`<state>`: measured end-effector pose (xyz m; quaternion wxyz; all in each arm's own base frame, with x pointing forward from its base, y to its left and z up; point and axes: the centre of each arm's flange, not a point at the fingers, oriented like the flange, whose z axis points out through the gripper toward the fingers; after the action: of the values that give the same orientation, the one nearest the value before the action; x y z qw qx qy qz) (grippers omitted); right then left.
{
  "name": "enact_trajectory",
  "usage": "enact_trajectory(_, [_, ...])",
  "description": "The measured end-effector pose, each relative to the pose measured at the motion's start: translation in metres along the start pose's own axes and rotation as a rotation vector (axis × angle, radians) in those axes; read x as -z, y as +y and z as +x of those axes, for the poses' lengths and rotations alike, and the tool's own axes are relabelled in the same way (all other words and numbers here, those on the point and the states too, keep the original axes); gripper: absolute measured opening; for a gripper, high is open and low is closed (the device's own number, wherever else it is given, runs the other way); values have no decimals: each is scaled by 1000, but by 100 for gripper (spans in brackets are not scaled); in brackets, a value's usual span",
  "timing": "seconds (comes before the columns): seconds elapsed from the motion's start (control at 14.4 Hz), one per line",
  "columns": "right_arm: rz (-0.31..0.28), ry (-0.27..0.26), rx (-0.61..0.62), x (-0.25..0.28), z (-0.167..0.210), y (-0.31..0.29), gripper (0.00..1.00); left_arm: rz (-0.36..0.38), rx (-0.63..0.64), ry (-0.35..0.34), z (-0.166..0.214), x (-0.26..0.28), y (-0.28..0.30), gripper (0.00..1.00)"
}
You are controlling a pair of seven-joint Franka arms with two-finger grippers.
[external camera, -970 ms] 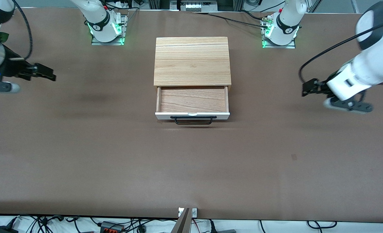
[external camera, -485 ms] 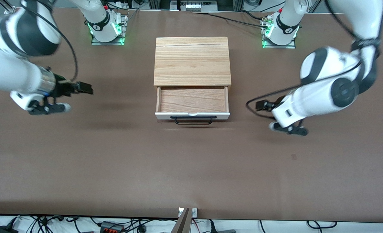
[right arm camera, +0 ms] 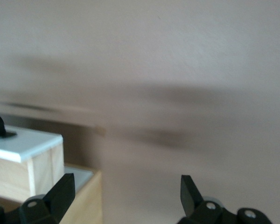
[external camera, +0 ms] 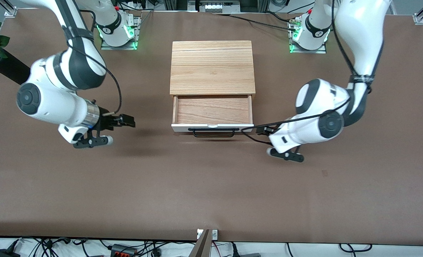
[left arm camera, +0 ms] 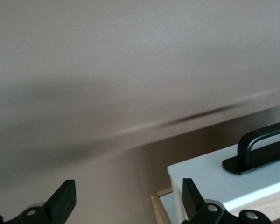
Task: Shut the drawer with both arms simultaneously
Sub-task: 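Move the right gripper and the left gripper to the white drawer front, then push the drawer front inward with the right gripper while the left gripper pushes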
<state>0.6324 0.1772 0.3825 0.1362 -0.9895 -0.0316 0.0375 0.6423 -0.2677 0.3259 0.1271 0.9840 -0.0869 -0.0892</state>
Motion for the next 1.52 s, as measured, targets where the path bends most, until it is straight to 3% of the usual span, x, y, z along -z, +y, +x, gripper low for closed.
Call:
enact_trajectory(0.21, [61, 89, -4, -42, 14, -31, 100, -41, -15, -4, 3, -15, 26, 100])
enact_trajectory(0.35, [90, 109, -2, -73, 15, -55, 100, -44, -26, 15, 5, -21, 36, 100])
enact_trajectory(0.9, [147, 59, -8, -115, 3, -89, 100, -37, -36, -16, 1, -40, 43, 100])
enact_trajectory(1.04, [151, 35, 9, -121, -4, -101, 100, -35, -35, -29, 0, -40, 43, 100])
enact_trajectory(1.52, [150, -170, 18, -133, -25, -100, 100, -15, -62, -121, -27, -48, 56, 100])
